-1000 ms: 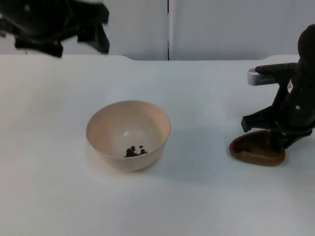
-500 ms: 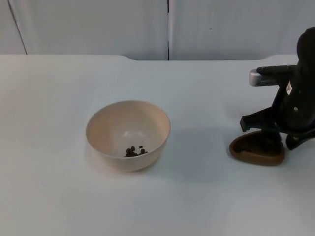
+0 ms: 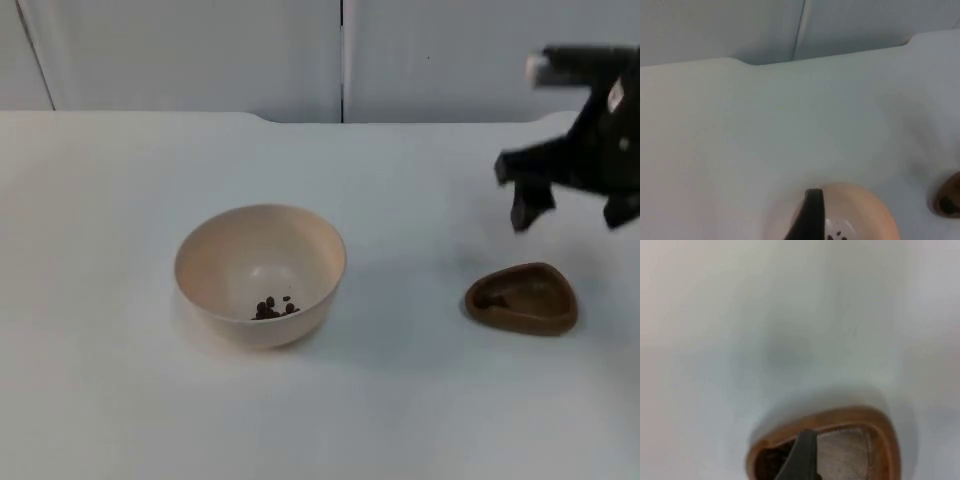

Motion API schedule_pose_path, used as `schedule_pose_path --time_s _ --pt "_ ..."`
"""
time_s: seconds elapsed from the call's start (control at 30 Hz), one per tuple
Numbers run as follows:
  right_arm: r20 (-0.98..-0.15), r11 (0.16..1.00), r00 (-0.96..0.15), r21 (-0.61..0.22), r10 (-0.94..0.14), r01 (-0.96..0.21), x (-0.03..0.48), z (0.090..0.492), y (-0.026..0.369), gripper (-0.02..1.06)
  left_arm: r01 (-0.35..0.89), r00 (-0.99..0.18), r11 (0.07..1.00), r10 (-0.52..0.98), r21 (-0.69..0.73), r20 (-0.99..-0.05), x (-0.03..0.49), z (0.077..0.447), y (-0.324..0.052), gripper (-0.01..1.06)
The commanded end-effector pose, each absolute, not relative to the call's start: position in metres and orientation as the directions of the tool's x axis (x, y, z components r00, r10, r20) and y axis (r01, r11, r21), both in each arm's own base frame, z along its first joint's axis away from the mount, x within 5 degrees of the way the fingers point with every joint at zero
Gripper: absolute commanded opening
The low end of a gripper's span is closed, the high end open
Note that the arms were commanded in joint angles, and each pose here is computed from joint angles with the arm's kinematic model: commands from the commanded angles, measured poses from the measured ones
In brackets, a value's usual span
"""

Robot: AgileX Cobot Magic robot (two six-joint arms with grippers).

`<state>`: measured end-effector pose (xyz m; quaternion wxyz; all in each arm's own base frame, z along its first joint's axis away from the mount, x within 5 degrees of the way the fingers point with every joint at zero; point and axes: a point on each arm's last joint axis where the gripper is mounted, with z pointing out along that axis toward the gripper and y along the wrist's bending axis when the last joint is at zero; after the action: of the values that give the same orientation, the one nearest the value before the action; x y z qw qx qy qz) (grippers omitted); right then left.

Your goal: Pick up the bowl with the left hand and pour the coffee beans from the cup into the bowl with the right hand.

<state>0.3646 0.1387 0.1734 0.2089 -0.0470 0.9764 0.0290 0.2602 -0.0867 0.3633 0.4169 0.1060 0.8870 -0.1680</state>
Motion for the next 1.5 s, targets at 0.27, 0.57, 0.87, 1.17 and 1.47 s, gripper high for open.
schedule_pose_path --time_s 0.27,0.57,0.87,1.17,1.47 --pt "-0.624 0.983 -0.776 0.069 -0.090 -0.169 0.332 0.283 0.129 0.77 0.344 -0.578 0.919 0.047 -0.191 -0.815 0.240 0.382 -0.081 0.77" --pt "-0.751 0.946 -0.633 0.035 -0.187 -0.322 0.285 0.347 0.139 0.77 0.360 -0.540 0.914 0.038 -0.190 -0.840 0.221 0.397 -0.076 0.77" --pt "-0.800 0.916 -0.559 0.034 -0.215 -0.401 0.247 0.379 0.144 0.77 0.361 -0.496 0.914 0.021 -0.184 -0.868 0.190 0.395 -0.068 0.77" --pt "-0.813 0.915 -0.546 0.040 -0.204 -0.402 0.211 0.376 0.122 0.77 0.364 -0.452 0.918 0.026 -0.158 -0.892 0.147 0.380 -0.055 0.77" --pt "-0.847 0.912 -0.504 0.056 -0.172 -0.406 0.163 0.371 0.092 0.77 0.369 -0.419 0.916 0.012 -0.159 -0.908 0.111 0.360 -0.046 0.77"
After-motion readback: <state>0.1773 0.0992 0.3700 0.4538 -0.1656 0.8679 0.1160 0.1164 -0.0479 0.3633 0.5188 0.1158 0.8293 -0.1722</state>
